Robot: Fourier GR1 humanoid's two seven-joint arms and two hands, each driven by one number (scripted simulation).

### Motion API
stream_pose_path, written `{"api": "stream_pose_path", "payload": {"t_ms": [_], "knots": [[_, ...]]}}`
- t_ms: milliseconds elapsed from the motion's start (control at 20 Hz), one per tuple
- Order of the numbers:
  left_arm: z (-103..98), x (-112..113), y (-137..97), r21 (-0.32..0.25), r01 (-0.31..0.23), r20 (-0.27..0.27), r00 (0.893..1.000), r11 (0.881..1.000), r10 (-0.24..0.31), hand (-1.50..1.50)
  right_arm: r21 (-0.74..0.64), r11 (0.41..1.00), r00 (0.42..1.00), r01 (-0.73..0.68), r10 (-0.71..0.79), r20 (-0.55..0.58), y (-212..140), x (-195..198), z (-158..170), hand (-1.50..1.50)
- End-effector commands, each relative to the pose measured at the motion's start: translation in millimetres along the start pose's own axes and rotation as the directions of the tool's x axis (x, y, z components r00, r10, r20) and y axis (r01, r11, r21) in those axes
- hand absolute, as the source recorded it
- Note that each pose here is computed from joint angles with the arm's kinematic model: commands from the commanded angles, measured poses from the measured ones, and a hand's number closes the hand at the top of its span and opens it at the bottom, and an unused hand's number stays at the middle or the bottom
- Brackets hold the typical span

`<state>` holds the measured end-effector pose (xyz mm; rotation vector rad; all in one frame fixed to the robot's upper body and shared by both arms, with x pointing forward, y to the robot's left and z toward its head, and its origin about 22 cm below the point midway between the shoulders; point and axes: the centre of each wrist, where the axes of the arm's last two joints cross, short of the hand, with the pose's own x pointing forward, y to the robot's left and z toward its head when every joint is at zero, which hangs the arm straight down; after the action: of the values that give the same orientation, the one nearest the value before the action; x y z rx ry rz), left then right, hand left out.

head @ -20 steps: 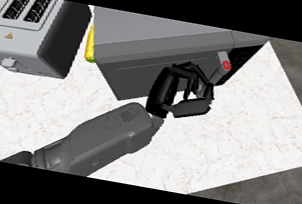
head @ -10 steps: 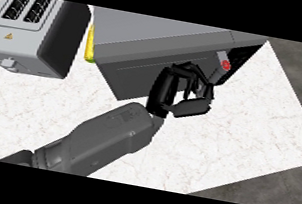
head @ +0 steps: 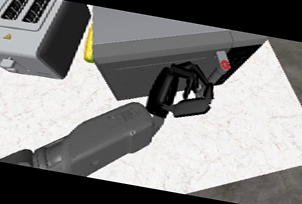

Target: Pick up the milk, place it into the microwave and close the microwave

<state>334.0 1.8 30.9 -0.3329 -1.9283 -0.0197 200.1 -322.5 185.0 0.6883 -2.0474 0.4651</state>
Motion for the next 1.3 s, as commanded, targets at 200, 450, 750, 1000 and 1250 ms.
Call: {"api": "stream_pose_path", "payload": {"t_ms": [200, 450, 750, 1000, 1250], "knots": [[-17.5, -7.8, 12.0, -0.024, 0.13, -0.054, 0.99, 0.991, -0.131, 1.5, 0.044, 0.998, 0.998, 0.039, -0.041, 0.042, -1.2, 4.2, -5.0, -1.5], [-17.7, -13.8, 20.1, 0.038, 0.193, -0.116, 0.975, 0.981, -0.187, 1.5, 0.081, 0.994, 0.997, 0.068, -0.07, 0.025, -0.5, 4.8, -5.7, -1.5], [-7.5, -24.9, 28.7, 0.084, 0.242, -0.182, 0.957, 0.967, -0.224, 1.5, 0.105, 0.994, 0.999, 0.037, -0.04, 0.023, 0.9, 15.8, -7.4, -1.5], [-0.5, -30.9, 34.7, 0.139, 0.223, -0.241, 0.953, 0.965, -0.185, 1.5, 0.064, 0.997, 0.999, 0.039, -0.04, 0.025, -0.7, 20.4, -2.2, -1.5], [5.4, -35.7, 37.1, 0.124, 0.217, -0.255, 0.95, 0.968, -0.181, -1.5, 0.051, 0.998, 0.999, 0.036, -0.038, 0.025, 3.3, 27.0, 0.4, -1.5]]}}
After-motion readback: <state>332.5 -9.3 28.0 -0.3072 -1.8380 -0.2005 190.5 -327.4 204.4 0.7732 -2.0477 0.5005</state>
